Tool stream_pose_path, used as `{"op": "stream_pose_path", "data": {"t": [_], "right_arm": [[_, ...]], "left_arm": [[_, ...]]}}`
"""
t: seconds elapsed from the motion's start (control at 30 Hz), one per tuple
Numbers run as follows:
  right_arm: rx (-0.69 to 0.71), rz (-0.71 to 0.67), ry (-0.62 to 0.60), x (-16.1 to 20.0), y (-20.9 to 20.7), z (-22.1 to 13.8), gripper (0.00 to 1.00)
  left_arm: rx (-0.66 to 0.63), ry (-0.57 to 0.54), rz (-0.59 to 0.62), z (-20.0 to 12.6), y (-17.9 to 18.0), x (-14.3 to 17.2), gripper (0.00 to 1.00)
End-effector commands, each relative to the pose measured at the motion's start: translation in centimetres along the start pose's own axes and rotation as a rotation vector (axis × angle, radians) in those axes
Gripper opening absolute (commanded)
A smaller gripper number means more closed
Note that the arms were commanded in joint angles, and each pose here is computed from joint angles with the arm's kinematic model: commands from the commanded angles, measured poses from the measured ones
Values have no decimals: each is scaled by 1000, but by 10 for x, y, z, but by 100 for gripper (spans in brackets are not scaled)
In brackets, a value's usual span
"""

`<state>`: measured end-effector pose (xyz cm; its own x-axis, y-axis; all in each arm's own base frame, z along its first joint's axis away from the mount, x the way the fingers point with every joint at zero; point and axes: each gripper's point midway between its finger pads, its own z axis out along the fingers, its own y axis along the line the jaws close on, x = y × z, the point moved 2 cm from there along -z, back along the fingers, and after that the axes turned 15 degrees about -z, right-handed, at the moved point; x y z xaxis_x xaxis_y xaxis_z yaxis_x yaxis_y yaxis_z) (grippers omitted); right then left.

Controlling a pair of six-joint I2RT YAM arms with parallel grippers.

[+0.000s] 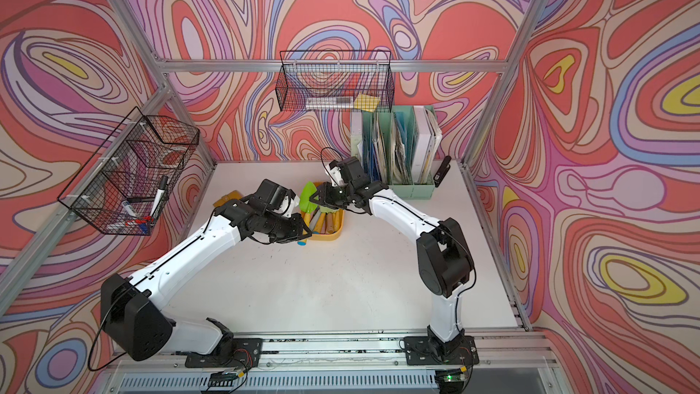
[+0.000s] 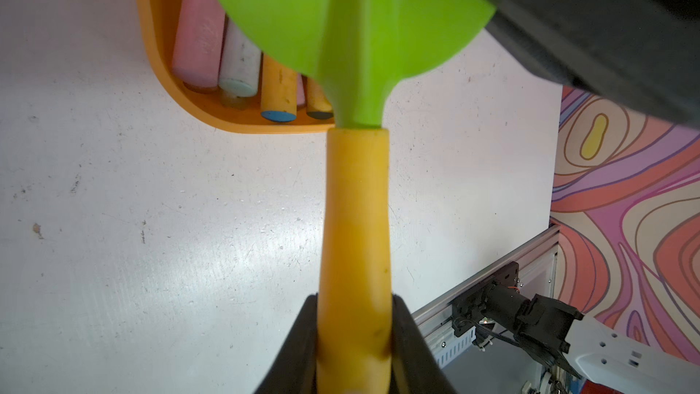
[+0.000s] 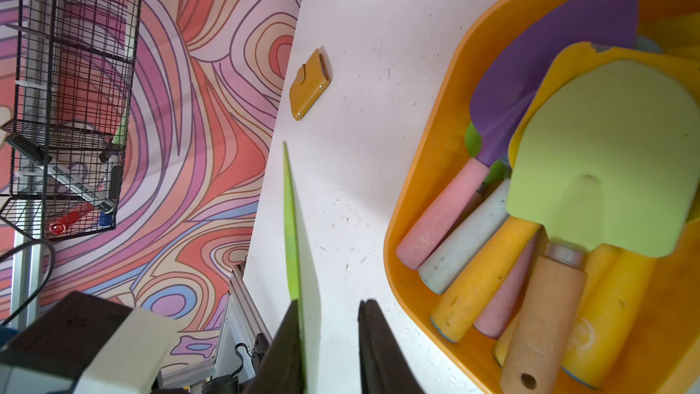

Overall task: Put the shovel into the storage box
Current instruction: Pick up the shovel from the center of the board.

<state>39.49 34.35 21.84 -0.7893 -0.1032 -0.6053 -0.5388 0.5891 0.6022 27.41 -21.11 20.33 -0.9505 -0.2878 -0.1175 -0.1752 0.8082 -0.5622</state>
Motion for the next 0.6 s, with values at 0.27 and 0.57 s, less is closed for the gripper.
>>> {"op": "stream_pose_path", "data": {"t": [0.27, 0.57], "right_arm": [[7, -25, -18, -8, 4, -1, 0], [23, -18, -19, -7, 0, 1, 0]], "left_arm": [[11, -4, 35, 0, -9, -1, 19], [13, -39, 55, -7, -8, -3, 82]]}}
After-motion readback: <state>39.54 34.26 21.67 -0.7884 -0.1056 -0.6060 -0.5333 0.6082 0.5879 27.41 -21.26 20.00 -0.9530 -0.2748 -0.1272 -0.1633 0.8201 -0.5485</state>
